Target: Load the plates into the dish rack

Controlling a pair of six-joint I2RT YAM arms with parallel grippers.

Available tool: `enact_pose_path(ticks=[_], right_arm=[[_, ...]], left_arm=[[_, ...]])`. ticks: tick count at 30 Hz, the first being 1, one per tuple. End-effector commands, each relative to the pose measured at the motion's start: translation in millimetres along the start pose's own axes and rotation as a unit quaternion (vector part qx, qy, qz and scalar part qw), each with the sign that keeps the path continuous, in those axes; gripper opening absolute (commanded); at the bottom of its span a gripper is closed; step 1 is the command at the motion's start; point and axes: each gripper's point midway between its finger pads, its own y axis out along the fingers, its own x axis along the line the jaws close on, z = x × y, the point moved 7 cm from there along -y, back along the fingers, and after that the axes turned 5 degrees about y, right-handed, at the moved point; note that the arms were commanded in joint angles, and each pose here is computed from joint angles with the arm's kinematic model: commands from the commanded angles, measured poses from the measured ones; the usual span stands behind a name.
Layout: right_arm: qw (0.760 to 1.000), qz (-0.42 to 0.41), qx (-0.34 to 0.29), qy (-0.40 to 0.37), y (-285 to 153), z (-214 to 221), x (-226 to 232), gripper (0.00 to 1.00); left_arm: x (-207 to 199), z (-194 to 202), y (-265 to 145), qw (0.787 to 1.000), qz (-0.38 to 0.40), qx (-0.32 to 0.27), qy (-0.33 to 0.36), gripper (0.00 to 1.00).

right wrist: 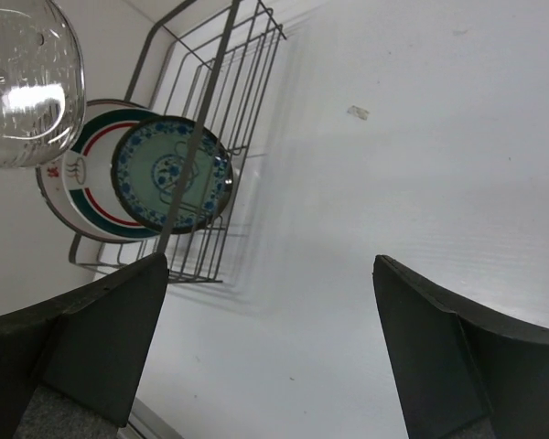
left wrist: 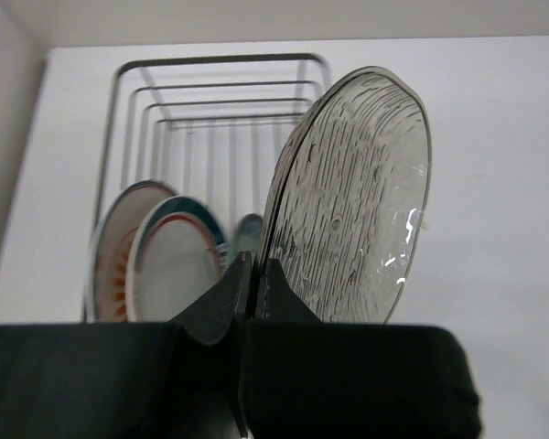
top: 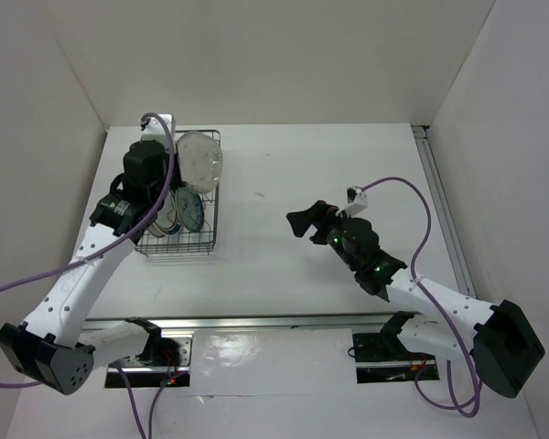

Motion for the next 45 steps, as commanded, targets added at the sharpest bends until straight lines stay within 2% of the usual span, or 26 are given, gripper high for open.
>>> enact_pose_path(ticks=[1,4,7,15,21,35,45], right_arm=[[1.000,0.010,0.006,-0.016,-2.2,7.3,-9.0,1.00],[0.999,0.018,0.013,-0.023,-5.0,10.3,-13.9,1.00],[0.999,0.018,0.013,-0.028,-8.1,10.4,-15.5,1.00],[1.000,0.004,0.008,-0.024,-17.1,8.6,-14.8,1.00],[1.000,0.000,0.011,-0.024,-20.7,10.8,-17.1,1.00],[1.000,-0.006,-0.002,-0.018,-25.6,2.3,-20.3,1.00],[1.000,-0.007,-0.009,-0.012,-26.2,-1.0,-20.0,1.00]], left_arm=[[30.8,9.8,-1.9,0.990,-0.136,0.019,0.031,0.00],[39.6,15.9,-0.3,0.981,-0.183,0.037,0.047,0.00],[40.0,19.2,5.7,0.978,-0.198,0.049,0.051,0.00],[23.6,42.0,30.1,0.967,-0.211,0.106,0.095,0.00],[19.3,51.2,37.3,0.960,-0.224,0.131,0.103,0.00],[-1.3,62.0,51.5,0.958,-0.204,0.159,0.120,0.00],[-0.3,58.6,50.3,0.958,-0.216,0.153,0.107,0.00]])
